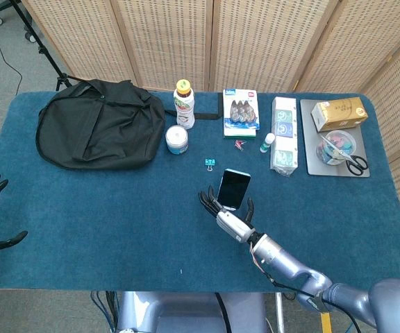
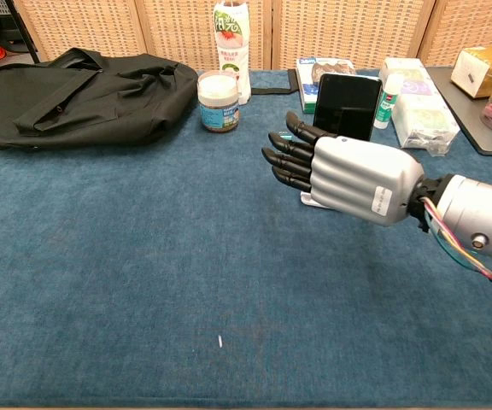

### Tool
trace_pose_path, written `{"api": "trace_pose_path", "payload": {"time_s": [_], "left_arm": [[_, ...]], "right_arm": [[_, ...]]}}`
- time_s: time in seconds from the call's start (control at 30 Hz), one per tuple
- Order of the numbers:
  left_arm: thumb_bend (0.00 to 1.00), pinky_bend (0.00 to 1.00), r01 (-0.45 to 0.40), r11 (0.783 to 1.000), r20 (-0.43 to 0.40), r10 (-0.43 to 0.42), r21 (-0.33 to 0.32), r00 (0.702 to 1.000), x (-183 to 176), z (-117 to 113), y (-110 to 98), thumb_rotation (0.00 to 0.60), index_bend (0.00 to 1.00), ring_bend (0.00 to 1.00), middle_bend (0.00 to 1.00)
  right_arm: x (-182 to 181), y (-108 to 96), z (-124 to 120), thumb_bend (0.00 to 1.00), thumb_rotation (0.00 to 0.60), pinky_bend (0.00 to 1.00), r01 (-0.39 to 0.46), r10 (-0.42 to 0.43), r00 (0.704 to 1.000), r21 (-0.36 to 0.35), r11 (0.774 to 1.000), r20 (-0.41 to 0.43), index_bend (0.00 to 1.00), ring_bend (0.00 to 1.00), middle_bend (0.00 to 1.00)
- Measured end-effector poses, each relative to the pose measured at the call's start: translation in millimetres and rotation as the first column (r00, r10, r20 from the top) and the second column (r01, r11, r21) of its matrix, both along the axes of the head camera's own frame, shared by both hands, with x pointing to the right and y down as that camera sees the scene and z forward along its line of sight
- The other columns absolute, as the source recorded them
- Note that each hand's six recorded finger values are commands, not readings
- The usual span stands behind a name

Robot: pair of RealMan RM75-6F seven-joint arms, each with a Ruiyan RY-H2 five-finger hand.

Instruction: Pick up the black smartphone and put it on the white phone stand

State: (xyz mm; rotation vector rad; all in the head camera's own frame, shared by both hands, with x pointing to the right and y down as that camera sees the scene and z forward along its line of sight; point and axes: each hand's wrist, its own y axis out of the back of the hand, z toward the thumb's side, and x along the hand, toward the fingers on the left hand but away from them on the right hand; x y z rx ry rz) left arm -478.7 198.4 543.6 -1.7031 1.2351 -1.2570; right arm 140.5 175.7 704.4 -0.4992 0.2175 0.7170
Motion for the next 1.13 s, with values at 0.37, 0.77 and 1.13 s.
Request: {"api": "trace_pose_path", "payload": {"time_s": [0.37,0.77,1.13], "left_arm": [[0.0,0.0,-0.001,1.0,-0.002,0.001,0.011,1.0,0.7,-3.2,1.4,0.6,0.0,0.0,0.0],[0.0,0.0,-0.005,0.999,0.007,0.005,0.04,1.0,5.1,-13.2,3.8,0.6,0.0,0.0,0.0],[0.0,0.0,0.03,0.998,0.069,-0.034,0.062,0.997,5.4,-18.9,9.2,0.6,0.0,0.0,0.0]], "right_arm": [[26.0,-10.2,-53.0,0.0,0.6,0.1,0.014,-0.001,0.981,-0.065,0.998,0.194,0.0,0.0,0.0],[139.8,-73.4,-109.1,0.0,0.6,0.02,-0.278,0.434,0.76,-0.36,0.89,0.484,0.0,0.0,0.0],[266.9,-29.9,-117.5,0.0,0.6,0.01,-0.484,0.863,0.249,-0.715,0.505,0.44,0.0,0.0,0.0]]}}
